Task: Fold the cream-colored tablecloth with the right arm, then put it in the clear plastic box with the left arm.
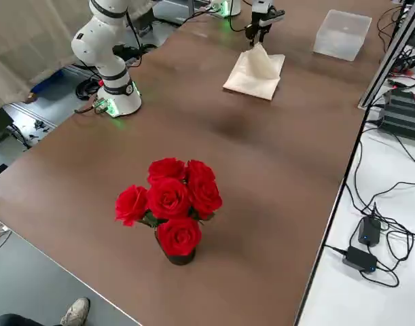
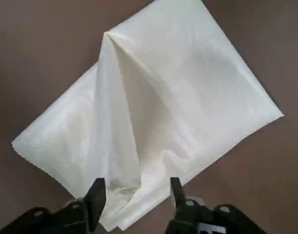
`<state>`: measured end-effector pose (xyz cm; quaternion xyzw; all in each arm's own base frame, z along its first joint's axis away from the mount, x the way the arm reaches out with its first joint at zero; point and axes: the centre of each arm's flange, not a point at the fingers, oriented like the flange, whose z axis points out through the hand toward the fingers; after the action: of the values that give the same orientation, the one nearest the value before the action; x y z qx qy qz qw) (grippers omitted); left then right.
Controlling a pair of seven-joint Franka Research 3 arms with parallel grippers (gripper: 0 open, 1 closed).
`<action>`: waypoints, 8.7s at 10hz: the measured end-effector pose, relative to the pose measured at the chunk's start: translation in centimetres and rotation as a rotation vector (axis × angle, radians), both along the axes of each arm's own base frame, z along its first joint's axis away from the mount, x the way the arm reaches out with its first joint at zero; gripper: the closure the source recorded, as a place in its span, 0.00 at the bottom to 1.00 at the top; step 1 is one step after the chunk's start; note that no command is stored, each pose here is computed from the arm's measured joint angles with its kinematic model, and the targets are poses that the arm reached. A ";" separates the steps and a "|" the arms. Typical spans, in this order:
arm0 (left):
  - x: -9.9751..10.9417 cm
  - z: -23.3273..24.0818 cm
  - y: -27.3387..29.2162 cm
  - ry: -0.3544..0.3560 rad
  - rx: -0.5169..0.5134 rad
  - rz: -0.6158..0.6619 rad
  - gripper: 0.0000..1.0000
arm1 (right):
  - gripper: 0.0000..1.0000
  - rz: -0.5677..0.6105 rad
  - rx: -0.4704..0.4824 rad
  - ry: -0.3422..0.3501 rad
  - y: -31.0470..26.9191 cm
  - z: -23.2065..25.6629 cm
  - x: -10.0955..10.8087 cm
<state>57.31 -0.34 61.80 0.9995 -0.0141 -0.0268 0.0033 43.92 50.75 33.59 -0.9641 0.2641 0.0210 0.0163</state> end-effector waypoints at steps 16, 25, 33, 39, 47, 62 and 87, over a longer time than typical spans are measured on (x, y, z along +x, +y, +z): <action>-9.1 -15.4 -10.2 0.081 -0.316 0.107 0.01 | 0.37 0.208 -0.132 0.143 -19.0 14.4 14.2; -7.9 -36.7 -24.0 0.005 -0.416 0.133 0.00 | 0.37 0.310 -0.058 0.066 -34.7 22.5 18.7; -7.3 -44.1 -30.5 0.053 -0.497 0.129 0.00 | 0.37 0.413 -0.104 0.041 -45.5 26.1 18.8; -7.2 -45.9 -31.5 0.082 -0.510 0.135 0.00 | 0.16 0.412 -0.134 0.012 -52.6 27.2 18.6; -6.2 -46.1 -32.6 0.078 -0.529 0.149 0.66 | 0.00 0.442 -0.116 -0.090 -55.3 29.2 18.0; -5.3 -29.0 -31.1 0.226 -0.044 0.148 0.89 | 0.00 0.472 -0.078 -0.125 -54.7 32.3 12.4; -13.5 -37.9 -53.8 0.162 -0.013 0.181 0.20 | 0.00 0.542 -0.093 -0.197 -52.7 32.3 11.8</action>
<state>43.81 -54.16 23.88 0.9912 0.0763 -0.1071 0.0135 55.72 -1.93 65.90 -0.9966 -0.0055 -0.0812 -0.0086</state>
